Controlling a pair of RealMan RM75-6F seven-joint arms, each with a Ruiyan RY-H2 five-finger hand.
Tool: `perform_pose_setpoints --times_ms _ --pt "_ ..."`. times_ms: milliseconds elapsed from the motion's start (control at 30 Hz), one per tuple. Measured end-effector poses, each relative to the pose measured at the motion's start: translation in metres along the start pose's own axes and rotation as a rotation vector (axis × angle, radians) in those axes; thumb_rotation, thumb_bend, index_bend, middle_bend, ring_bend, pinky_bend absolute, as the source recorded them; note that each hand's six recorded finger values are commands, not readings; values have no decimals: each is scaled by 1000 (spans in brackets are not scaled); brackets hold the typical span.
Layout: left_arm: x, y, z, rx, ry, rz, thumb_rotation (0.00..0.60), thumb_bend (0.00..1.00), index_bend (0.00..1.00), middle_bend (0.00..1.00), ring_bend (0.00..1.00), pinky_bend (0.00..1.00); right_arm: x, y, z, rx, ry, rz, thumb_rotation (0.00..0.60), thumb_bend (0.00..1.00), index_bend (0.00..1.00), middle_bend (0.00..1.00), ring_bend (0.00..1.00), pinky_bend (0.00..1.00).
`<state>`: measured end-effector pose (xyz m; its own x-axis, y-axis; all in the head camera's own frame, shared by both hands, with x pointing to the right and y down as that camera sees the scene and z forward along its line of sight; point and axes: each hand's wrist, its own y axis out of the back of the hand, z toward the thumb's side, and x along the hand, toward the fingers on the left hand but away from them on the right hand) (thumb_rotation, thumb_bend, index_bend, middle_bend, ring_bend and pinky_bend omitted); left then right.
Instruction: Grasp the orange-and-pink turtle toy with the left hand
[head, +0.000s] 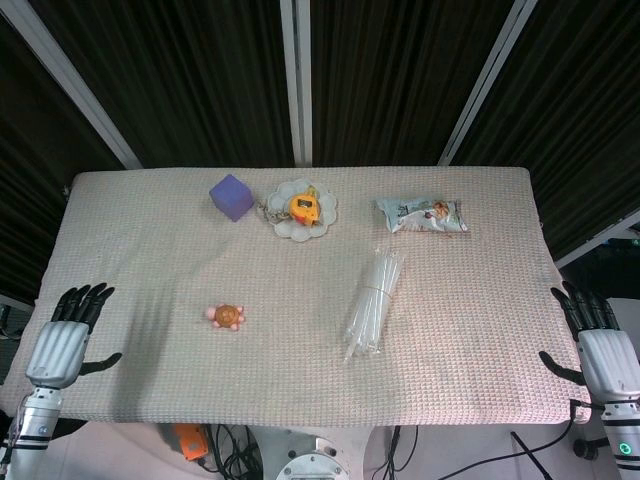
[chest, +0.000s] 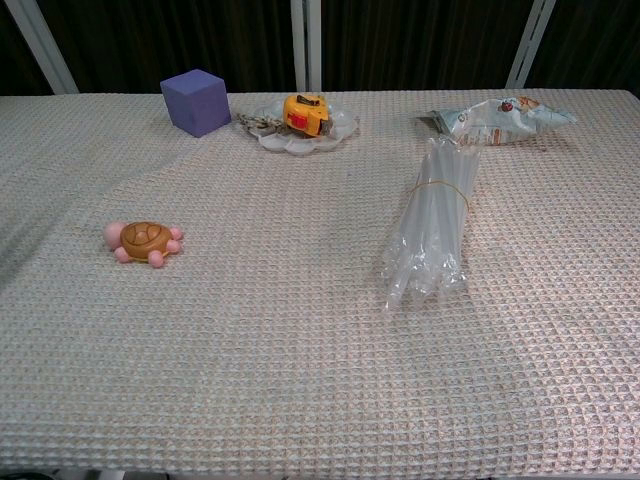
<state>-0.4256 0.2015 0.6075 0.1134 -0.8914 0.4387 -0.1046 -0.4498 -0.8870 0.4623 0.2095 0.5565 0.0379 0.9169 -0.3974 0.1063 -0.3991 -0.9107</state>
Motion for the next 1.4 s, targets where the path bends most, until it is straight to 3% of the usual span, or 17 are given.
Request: perform_pose_setpoints --times_ms 267,567,900,1167,1400 --pt "1 0 6 -5 -18 3 600 129 104 57 0 0 1 2 0 3 6 -6 600 126 0 0 0 0" --pt "16 0 30 -32 -93 -7 600 187 110 70 0 0 -2 7 4 2 12 -19 600 127 0 0 0 0" --pt "54 -40 89 -98 -237 -110 600 205 110 119 0 0 -2 5 2 12 3 -14 600 127 0 0 0 0" --pt "81 -77 115 -72 -274 -183 600 242 149 171 0 0 -3 4 2 11 5 -6 600 127 0 0 0 0" --pt "91 -87 126 -57 -284 -191 600 263 189 219 0 2 -3 3 -4 7 -8 -4 600 127 0 0 0 0"
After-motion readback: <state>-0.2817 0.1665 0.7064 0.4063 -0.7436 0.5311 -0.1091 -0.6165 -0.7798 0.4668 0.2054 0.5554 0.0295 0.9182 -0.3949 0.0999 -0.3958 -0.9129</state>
